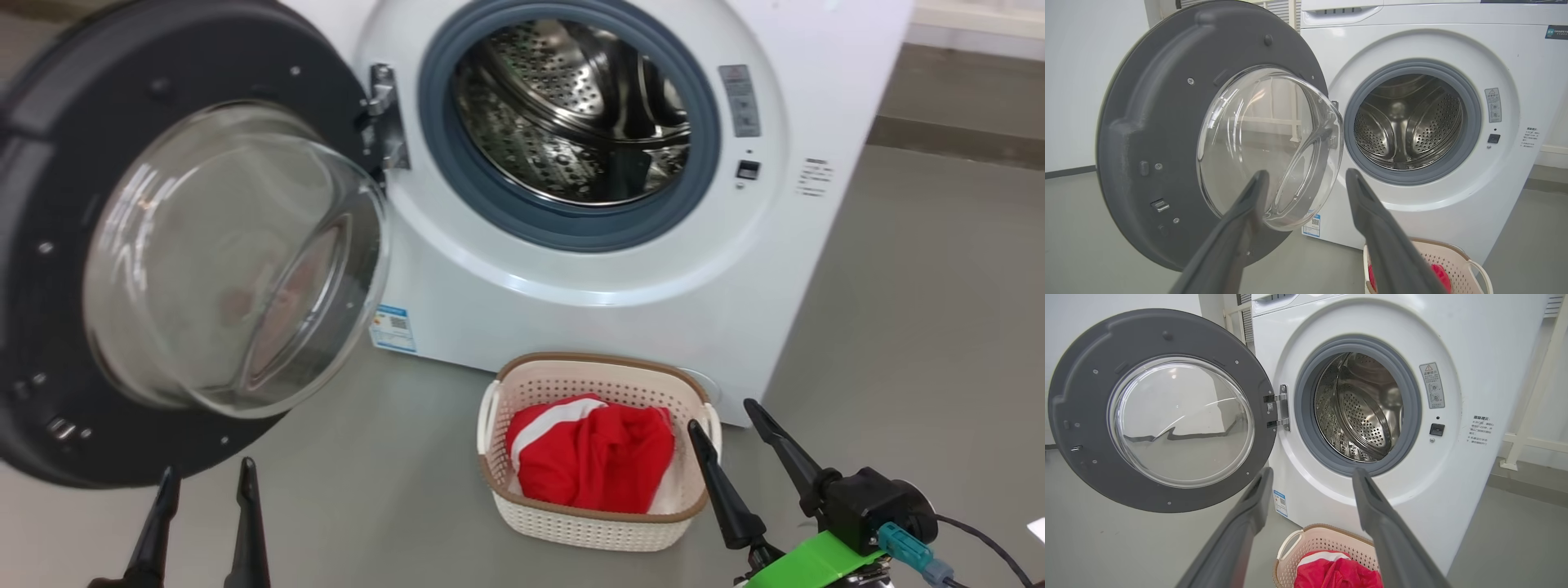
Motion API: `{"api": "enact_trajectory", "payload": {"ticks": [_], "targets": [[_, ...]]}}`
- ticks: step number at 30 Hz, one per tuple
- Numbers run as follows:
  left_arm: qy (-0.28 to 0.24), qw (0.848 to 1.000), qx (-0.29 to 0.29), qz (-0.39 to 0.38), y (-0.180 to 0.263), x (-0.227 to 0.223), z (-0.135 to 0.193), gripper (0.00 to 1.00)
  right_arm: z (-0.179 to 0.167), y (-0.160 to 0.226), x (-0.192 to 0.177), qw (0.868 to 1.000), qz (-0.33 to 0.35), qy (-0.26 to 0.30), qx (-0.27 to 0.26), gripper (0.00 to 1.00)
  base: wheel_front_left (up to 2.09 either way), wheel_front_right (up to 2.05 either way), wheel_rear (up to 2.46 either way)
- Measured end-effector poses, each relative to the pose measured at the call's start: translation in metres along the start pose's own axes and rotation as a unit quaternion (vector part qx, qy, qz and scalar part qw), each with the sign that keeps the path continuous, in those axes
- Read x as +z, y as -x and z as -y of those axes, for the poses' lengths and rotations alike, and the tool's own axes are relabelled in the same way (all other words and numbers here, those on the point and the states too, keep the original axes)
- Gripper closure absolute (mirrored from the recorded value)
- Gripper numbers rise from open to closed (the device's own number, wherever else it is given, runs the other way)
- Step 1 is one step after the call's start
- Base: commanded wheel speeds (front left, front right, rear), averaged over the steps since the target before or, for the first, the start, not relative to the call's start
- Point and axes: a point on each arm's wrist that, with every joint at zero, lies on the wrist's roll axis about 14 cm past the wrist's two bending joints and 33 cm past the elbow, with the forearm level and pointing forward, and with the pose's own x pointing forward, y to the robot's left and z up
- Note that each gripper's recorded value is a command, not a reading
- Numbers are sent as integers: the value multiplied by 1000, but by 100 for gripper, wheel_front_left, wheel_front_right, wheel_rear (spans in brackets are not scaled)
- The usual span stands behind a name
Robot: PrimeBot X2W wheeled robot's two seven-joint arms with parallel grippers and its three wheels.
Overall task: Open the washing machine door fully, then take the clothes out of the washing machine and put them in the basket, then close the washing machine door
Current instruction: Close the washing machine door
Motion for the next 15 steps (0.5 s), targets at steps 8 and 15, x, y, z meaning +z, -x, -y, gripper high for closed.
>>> {"api": "enact_trajectory", "payload": {"ticks": [8,15], "targets": [[-10,999,36,7,12,10,-22,0,-28,-11,-5,999,-7,-6,44,0,0,0,0],[-14,998,62,1,25,11,-38,0,-43,-18,-7,998,-11,-8,69,0,0,0,0]]}}
